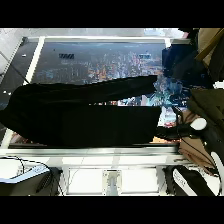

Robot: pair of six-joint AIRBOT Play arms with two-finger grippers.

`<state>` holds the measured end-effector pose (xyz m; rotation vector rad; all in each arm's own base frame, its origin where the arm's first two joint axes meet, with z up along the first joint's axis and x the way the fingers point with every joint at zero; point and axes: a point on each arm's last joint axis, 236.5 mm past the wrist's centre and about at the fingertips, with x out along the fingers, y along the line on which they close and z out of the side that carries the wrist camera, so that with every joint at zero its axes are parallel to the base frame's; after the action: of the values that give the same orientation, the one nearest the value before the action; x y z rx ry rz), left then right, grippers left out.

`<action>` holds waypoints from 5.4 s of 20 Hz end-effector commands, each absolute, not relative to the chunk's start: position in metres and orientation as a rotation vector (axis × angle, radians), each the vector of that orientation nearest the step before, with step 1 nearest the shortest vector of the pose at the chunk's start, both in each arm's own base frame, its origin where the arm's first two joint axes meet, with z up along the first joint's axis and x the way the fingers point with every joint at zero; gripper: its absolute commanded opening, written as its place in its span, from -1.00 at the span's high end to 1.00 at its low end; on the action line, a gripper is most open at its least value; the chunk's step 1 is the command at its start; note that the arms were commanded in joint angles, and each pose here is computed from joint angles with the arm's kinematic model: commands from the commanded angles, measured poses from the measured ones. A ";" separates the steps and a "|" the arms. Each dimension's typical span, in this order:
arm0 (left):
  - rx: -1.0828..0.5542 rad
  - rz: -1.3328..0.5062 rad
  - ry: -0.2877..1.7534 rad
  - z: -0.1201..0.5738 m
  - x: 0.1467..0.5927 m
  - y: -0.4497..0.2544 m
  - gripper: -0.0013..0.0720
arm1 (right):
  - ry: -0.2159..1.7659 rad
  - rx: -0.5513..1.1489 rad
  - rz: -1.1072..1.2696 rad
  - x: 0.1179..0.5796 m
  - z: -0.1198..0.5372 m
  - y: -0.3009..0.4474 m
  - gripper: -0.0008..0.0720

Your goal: Fold the clothes and pants, and hang the long-sleeved shirts on hangers.

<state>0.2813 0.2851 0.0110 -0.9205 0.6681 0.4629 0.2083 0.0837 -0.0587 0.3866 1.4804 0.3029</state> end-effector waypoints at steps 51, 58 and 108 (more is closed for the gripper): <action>-0.914 0.452 0.673 0.012 0.281 0.283 0.93 | 1.678 -0.258 -0.029 0.213 -0.109 0.029 0.96; -0.715 0.509 0.637 0.072 0.267 0.287 0.94 | 1.552 -0.329 -0.098 0.205 -0.021 -0.002 0.96; -0.110 0.418 0.165 0.298 0.439 0.191 -0.80 | 0.961 0.688 0.335 0.574 0.067 -0.032 -0.49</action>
<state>0.4474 0.2383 0.2517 -0.2353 0.2187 0.5113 0.5815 -0.0356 0.0416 0.4623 1.0189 0.1247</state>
